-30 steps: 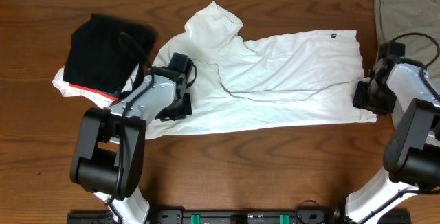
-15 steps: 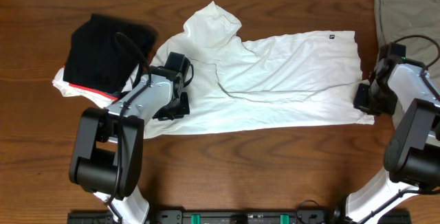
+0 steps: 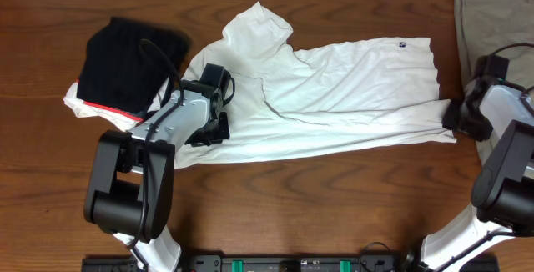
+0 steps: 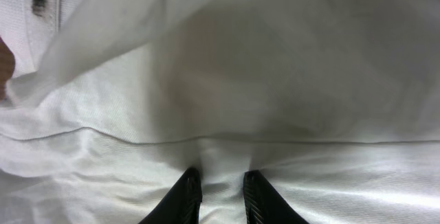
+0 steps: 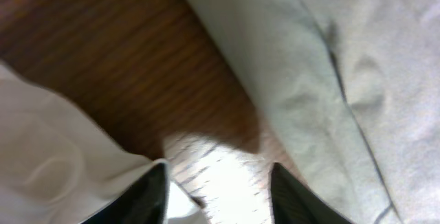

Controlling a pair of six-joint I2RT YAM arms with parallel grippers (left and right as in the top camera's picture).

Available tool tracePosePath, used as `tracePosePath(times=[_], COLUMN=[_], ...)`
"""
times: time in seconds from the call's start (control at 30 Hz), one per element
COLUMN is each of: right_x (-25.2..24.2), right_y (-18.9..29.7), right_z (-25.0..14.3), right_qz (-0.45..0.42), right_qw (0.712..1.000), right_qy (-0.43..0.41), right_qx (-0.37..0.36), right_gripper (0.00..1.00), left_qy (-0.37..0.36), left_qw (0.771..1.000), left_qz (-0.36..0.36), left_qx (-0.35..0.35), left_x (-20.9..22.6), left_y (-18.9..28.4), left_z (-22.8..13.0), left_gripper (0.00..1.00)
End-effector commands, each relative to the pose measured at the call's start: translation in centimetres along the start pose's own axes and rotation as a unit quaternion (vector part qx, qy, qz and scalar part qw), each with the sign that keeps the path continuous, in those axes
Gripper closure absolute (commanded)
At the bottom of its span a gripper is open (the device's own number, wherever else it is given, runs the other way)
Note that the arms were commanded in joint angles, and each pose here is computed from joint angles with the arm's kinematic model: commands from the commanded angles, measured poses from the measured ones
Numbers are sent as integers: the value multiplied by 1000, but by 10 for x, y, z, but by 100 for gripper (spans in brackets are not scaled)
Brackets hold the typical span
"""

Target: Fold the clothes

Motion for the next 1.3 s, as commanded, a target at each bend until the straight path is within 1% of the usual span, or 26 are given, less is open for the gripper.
tracePosePath(times=[0.0,0.1,0.17,0.3,0.4,0.47,0.53,0.6,0.67,0.8,0.9,1.0,1.1,1.13,1.17,1.2,1.27], right_x=[-4,-5,-5,3,8,7,6,9,15,25,27,31,39,42,45,48,54], right_y=[-4,-2,4,23,44,59,73,86,99,115,123,136,150,157,162,167,177], right_z=[-3,1,5,15,26,33,38,41,43,42,42,48,56,60,64,69,82], right_qz=[-1,-1,6,63,109,120,131,156,196,254,261,260,260,259,258,254,239], right_qw=[1000,1000,1000,998,994,992,991,986,977,962,960,958,955,954,952,951,949], right_qy=[-7,-7,-7,1,19,22,21,29,56,83,87,97,111,118,123,128,133], right_qx=[6,1,0,0,-16,-26,-34,-43,-54,-57,-55,-67,-88,-98,-109,-122,-158], right_gripper=[51,51,48,43,37,34,33,32,32,33,35,35,29,26,20,16,11], left_qy=[6,6,7,10,14,17,19,22,24,12,9,-5,-12,-12,-10,-11,-18], left_qw=[1000,1000,1000,1000,999,998,997,994,991,979,969,956,943,939,933,929,921], left_qz=[30,28,26,13,-6,-22,-42,-64,-91,-160,-194,-222,-242,-249,-256,-262,-269], left_qx=[1,0,-3,-20,-39,-52,-65,-82,-99,-128,-151,-193,-229,-239,-251,-262,-280], left_x=[9,8,7,6,4,3,3,2,0,-8,-14,-21,-27,-30,-33,-36,-44], left_y=[-8,-7,-4,9,24,36,49,64,81,122,155,194,224,233,243,251,261], left_z=[0,1,2,7,11,13,14,15,17,22,31,49,64,69,76,82,97], left_gripper=[76,76,76,76,76,76,75,73,70,60,59,56,55,54,53,52,51])
Point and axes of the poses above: each gripper's point midway between its finger pads, its own y axis back along the fingers, its own x axis along the line the jaws close on, z = x × y, the point moved 6 cm from there along y, back along the fingers, and after that the axes turned 12 degrees about y, right-handed, at the moved point
